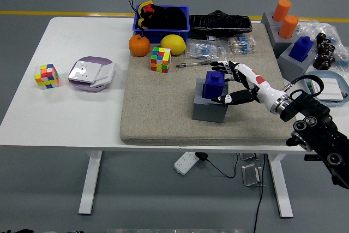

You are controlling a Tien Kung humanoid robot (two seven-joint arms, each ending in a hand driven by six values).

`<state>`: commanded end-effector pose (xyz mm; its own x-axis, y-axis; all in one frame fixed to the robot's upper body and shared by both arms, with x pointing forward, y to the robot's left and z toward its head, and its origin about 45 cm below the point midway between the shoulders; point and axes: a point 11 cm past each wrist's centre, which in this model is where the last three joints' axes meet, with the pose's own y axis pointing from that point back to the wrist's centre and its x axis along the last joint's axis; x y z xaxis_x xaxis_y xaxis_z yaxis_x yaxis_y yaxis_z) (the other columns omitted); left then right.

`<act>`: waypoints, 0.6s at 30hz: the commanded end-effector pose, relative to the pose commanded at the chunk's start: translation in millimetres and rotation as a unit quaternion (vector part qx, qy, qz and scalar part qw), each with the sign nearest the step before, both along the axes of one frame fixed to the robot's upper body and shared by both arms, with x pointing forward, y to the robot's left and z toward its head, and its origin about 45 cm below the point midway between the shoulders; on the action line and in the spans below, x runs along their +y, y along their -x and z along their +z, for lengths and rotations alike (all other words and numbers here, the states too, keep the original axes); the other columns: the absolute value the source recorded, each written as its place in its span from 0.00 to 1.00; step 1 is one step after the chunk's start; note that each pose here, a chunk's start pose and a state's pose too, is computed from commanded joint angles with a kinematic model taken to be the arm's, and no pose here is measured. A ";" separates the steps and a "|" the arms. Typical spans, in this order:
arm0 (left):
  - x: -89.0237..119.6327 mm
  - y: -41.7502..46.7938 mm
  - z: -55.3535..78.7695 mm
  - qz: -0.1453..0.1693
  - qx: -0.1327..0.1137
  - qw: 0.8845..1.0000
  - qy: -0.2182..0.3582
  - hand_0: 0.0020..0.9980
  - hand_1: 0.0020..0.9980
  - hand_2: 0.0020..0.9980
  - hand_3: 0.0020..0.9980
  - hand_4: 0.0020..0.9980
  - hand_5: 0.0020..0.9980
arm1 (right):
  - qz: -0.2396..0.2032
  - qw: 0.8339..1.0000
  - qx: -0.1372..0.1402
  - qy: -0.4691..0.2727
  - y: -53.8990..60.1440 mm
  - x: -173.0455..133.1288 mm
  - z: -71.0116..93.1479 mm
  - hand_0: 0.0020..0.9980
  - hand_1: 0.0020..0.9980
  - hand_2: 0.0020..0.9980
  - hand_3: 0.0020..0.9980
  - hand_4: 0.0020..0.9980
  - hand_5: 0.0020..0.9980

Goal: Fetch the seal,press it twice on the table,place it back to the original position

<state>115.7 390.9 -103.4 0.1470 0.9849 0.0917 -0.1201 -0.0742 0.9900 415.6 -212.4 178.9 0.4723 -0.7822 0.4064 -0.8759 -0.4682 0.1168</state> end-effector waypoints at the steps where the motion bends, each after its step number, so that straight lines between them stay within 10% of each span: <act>1: 0.0 0.0 0.0 0.000 0.000 1.000 0.000 0.82 0.82 0.79 0.84 0.82 0.43 | -0.001 1.000 -0.001 0.000 -0.1 -1.0 0.4 0.98 0.97 0.97 0.98 1.00 0.27; 18: 2.1 -0.8 0.8 0.002 -0.001 1.000 -0.002 0.82 0.82 0.79 0.84 0.82 0.43 | -0.107 0.994 0.005 0.003 12.8 -101.5 3.4 0.99 0.99 0.98 1.00 1.00 0.34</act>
<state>116.5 393.0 -102.7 0.1435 0.9851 0.0953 -0.1224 -0.0779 0.9894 402.9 -313.9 182.3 0.3001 -0.8626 0.4072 -0.9539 -0.2714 0.1281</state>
